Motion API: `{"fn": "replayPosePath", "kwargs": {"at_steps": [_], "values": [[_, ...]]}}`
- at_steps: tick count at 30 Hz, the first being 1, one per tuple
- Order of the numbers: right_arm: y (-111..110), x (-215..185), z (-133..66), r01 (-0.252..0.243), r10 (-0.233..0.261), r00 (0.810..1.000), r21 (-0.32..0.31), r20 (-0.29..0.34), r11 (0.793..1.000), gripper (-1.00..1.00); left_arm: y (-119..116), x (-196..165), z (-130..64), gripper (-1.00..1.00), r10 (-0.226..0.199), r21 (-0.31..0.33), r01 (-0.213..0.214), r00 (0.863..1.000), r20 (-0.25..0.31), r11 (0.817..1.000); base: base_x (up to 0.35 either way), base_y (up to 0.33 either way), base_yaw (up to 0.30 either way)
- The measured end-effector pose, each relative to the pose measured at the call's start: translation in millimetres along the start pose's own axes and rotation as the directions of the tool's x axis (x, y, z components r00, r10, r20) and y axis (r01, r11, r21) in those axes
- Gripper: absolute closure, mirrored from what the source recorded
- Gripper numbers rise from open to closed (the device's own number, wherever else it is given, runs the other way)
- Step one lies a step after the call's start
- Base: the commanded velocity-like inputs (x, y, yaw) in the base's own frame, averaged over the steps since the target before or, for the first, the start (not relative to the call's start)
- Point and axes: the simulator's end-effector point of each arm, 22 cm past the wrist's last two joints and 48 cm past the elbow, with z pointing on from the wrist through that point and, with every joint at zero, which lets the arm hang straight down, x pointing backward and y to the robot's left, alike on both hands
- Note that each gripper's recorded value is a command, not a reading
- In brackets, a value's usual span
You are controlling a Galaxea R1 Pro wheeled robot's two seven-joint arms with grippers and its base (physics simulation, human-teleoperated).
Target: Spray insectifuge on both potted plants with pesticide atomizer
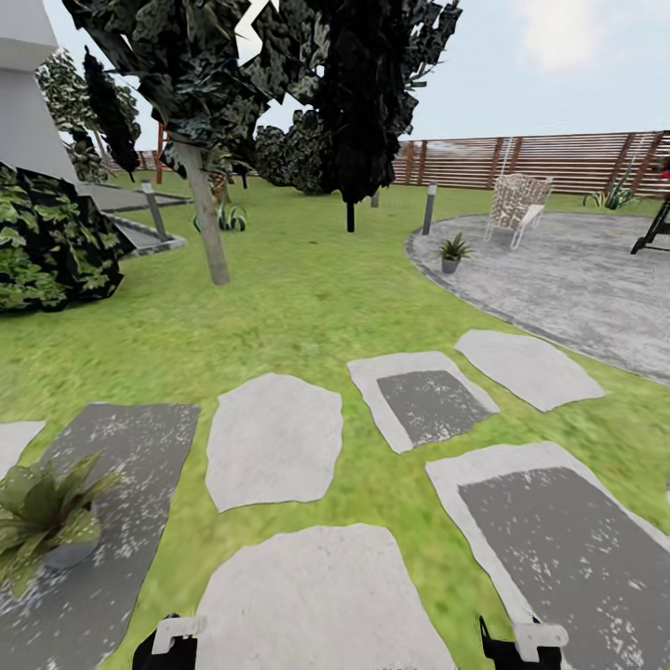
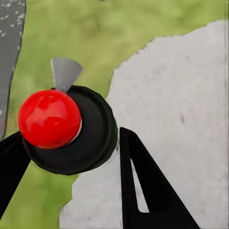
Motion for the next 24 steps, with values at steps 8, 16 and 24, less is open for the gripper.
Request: {"fn": "replayPosePath", "kwargs": {"at_steps": [8,16,24], "values": [[0.3,0.1,0.0,0.000,0.000,1.000,0.000,-0.001,1.000,-1.00,0.0,0.0,-0.1,1.00,0.000,0.000,0.000,1.000,0.001,1.000,0.000,0.000,-0.300],[-2.9,-14.8,-5.6,0.000,0.000,1.000,-0.001,-0.001,1.000,-1.00,-0.1,-13.3,-9.0,1.00,0.005,0.005,-0.005,1.000,0.001,1.000,0.000,0.000,-0.300],[-6.4,-31.6,-12.1,0.000,0.000,1.000,-0.001,-0.001,1.000,-1.00,1.5,-28.7,-18.9,1.00,0.004,0.004,-0.004,1.000,0.000,1.000,0.000,0.000,-0.300]]}}
